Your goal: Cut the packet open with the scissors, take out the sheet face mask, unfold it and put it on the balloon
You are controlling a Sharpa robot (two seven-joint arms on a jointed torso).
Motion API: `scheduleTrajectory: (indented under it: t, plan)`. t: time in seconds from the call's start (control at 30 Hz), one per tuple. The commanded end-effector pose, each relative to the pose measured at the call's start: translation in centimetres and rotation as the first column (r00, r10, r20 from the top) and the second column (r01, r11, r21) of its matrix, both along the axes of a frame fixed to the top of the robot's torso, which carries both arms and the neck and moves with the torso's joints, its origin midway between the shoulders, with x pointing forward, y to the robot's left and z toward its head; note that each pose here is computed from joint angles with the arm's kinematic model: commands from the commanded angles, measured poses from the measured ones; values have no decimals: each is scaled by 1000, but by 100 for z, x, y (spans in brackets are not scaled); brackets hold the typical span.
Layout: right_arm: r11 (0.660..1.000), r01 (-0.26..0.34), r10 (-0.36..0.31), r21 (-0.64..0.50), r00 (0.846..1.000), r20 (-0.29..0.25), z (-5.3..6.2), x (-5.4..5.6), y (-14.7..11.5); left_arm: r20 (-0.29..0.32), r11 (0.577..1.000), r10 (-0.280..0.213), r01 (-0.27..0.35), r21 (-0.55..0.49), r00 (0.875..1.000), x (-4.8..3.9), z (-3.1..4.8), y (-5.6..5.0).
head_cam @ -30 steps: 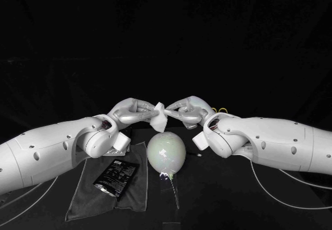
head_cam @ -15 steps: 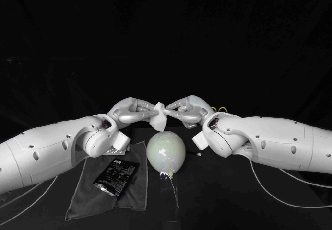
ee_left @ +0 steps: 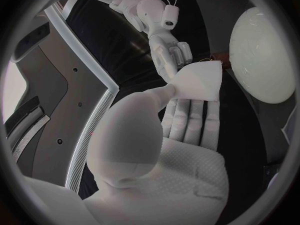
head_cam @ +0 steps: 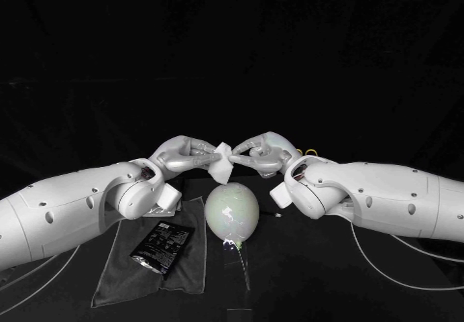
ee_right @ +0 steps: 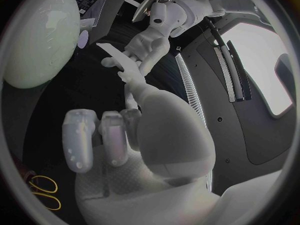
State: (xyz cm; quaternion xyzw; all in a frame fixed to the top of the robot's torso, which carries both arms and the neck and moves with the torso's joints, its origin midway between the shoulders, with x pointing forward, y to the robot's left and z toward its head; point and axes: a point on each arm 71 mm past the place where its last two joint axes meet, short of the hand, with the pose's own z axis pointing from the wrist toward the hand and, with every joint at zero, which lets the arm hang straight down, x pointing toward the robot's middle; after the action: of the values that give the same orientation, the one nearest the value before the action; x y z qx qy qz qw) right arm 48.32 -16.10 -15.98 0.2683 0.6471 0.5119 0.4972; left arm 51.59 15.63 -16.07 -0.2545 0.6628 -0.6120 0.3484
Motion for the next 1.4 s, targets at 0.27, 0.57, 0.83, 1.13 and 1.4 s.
scheduleTrajectory:
  t: [0.27, 0.57, 0.83, 1.13, 1.4]
  plan:
    - [1000, 13, -13, -9, 999, 29, 19, 1, -53, 4, 1000, 1, -1, -2, 1000, 11, 11, 19]
    - [1000, 20, -20, -9, 999, 28, 19, 6, -89, 3, 1000, 2, -2, 4, 1000, 13, 8, 21]
    - [1000, 23, -23, -6, 999, 25, 19, 10, -107, 3, 1000, 3, -3, 6, 1000, 14, 6, 20]
    - [1000, 21, -21, -2, 1000, 18, 16, 11, -117, 2, 1000, 5, -5, 6, 1000, 17, 6, 21]
    - [1000, 1, -1, 6, 1000, -11, -1, 7, -101, 0, 1000, 5, -5, 2, 1000, 14, 7, 11]
